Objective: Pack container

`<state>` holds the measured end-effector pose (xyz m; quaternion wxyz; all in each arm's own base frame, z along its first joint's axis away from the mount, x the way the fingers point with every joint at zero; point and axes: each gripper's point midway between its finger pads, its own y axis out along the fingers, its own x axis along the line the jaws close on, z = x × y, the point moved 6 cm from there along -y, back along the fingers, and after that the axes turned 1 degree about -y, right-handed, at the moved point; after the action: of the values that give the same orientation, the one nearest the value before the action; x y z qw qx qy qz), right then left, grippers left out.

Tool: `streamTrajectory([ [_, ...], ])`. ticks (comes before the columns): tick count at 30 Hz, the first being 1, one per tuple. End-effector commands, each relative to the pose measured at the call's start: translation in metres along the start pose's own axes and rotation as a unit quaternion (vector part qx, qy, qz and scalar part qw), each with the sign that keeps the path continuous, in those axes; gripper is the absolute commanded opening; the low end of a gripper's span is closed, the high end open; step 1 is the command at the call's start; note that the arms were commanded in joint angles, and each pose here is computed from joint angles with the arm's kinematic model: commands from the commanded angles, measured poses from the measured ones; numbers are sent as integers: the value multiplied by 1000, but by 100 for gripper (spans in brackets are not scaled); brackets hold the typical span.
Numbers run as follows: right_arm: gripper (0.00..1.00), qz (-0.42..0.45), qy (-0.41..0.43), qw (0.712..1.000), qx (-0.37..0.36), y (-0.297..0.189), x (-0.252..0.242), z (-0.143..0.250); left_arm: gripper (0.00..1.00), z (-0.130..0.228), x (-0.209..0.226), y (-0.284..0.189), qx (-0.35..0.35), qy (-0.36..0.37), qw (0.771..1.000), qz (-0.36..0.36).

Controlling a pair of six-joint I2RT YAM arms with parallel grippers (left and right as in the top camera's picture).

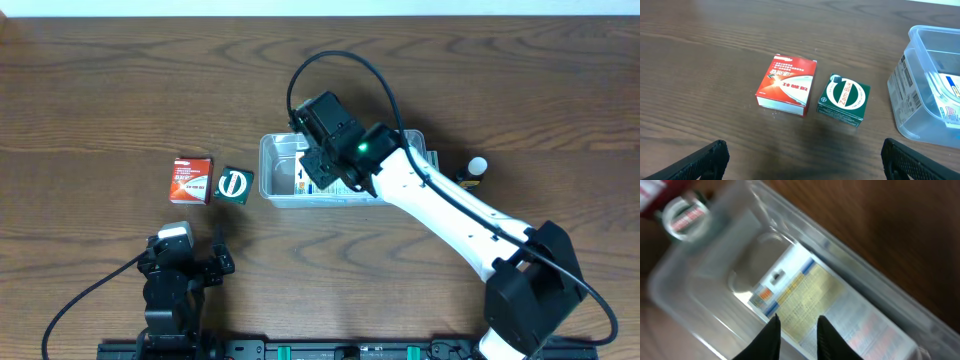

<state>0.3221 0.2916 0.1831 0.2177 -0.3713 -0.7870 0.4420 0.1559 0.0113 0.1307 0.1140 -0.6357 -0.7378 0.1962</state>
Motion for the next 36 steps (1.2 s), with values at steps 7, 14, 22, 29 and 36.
streamTrajectory([
  [7, 24, -97, 29, 995, -10, 38, 22, -6, 98, 2, 1, 1, 0, 4, 1000, -3],
  [14, 22, -130, 44, 991, 6, 78, 32, 1, 98, 2, 1, 1, 0, 4, 1000, -3],
  [22, 23, -85, 53, 994, 33, 100, 15, 15, 98, 2, 1, 1, 1, 4, 1000, -3],
  [29, 20, -65, 74, 992, 81, 107, -14, 34, 98, 2, 1, 1, 0, 4, 1000, -3],
  [36, 18, -57, 79, 990, 101, 106, -27, 42, 98, 2, 1, 1, 1, 4, 1000, -3],
])
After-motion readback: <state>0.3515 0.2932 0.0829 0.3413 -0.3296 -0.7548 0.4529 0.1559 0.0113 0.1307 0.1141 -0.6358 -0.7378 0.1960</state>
